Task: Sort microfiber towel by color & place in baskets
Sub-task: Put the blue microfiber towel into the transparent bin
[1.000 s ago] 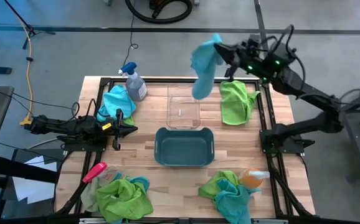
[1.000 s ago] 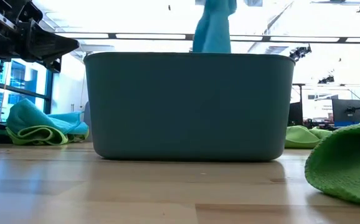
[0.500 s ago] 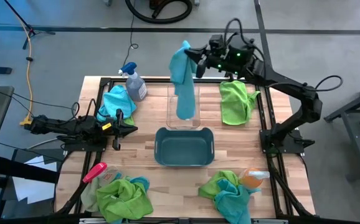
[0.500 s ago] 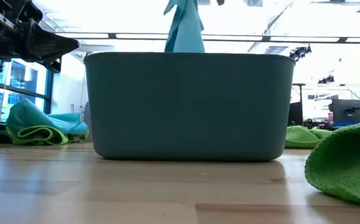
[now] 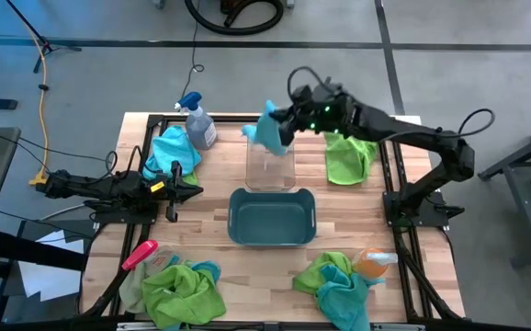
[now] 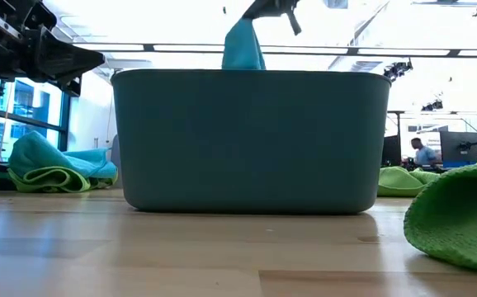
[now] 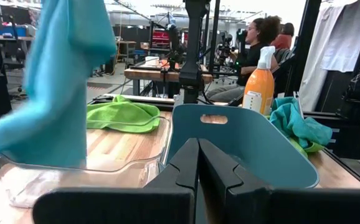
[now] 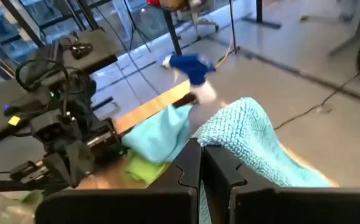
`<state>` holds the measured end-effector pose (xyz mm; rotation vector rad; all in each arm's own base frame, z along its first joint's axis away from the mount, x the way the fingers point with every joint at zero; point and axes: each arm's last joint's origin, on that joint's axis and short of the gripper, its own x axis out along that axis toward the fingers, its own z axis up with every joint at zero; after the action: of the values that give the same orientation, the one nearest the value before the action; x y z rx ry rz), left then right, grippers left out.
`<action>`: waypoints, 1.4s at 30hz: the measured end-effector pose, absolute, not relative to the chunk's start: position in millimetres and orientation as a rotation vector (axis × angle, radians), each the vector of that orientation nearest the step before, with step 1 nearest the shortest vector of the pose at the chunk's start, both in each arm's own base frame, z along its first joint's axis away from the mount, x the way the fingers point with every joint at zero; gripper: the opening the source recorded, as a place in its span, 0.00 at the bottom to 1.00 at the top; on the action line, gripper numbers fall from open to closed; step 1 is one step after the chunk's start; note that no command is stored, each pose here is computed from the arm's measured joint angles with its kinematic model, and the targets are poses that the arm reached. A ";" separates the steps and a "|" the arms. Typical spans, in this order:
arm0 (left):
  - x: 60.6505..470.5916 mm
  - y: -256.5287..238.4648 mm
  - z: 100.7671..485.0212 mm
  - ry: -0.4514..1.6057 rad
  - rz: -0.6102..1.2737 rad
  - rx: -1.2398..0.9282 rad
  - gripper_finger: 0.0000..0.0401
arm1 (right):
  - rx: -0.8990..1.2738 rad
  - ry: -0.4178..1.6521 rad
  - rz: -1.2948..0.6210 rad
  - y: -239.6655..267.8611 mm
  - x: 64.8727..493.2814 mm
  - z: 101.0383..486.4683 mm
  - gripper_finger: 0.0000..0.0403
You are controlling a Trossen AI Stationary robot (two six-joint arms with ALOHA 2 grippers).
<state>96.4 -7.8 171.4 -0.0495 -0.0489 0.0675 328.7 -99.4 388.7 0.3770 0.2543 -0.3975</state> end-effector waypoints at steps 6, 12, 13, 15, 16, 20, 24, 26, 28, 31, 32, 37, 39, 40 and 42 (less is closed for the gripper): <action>96.4 -7.8 171.4 -0.049 0.068 -0.050 0.00 | 0.466 0.357 -0.388 -91.1 331.0 347.3 0.00; 96.4 -7.8 171.4 -0.049 0.068 -0.050 0.00 | 0.412 0.561 -0.407 -79.1 304.2 351.8 0.00; 96.4 -7.8 171.4 -0.049 0.068 -0.050 0.00 | 0.406 0.582 -0.404 -76.9 299.3 354.0 0.00; 96.4 -7.8 171.4 -0.049 0.068 -0.050 0.00 | 0.404 0.611 -0.406 -74.0 289.7 357.5 0.00; 96.4 -7.8 171.4 -0.049 0.068 -0.050 0.00 | 0.402 0.617 -0.405 -73.3 287.1 358.6 0.00; 96.4 -7.8 171.4 -0.049 0.067 -0.050 0.00 | 0.382 0.633 -0.400 -73.2 285.4 358.3 0.00; 96.4 -7.8 171.4 -0.049 0.068 -0.050 0.00 | 0.330 0.635 -0.383 -77.8 297.3 350.8 0.00; 96.4 -7.8 171.4 -0.049 0.067 -0.050 0.00 | 0.301 0.583 -0.350 -83.4 309.2 348.6 0.00; 96.4 -7.8 171.4 -0.049 0.068 -0.050 0.00 | 0.280 0.529 -0.303 -90.6 321.5 345.4 0.00; 96.4 -7.8 171.4 -0.049 0.067 -0.050 0.00 | 0.268 0.495 -0.268 -102.8 338.0 333.9 0.00; 96.4 -7.8 171.4 -0.049 0.067 -0.050 0.00 | 0.274 0.499 -0.264 -107.0 342.5 328.1 0.00; 96.4 -7.8 171.4 -0.049 0.067 -0.050 0.00 | 0.255 0.574 -0.239 -121.2 359.7 297.0 0.00; 96.4 -7.8 171.4 -0.049 0.068 -0.050 0.00 | 0.219 0.609 -0.228 -124.3 366.4 283.9 0.00; 96.4 -7.8 171.4 -0.049 0.067 -0.050 0.00 | 0.199 0.628 -0.220 -125.4 369.8 276.8 0.00; 96.4 -7.8 171.4 -0.049 0.068 -0.050 0.00 | 0.165 0.671 -0.204 -127.4 376.3 261.8 0.00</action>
<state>96.4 -7.8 171.4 -0.0499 -0.0489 0.0677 376.3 -127.4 261.8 0.1654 0.6708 -0.2037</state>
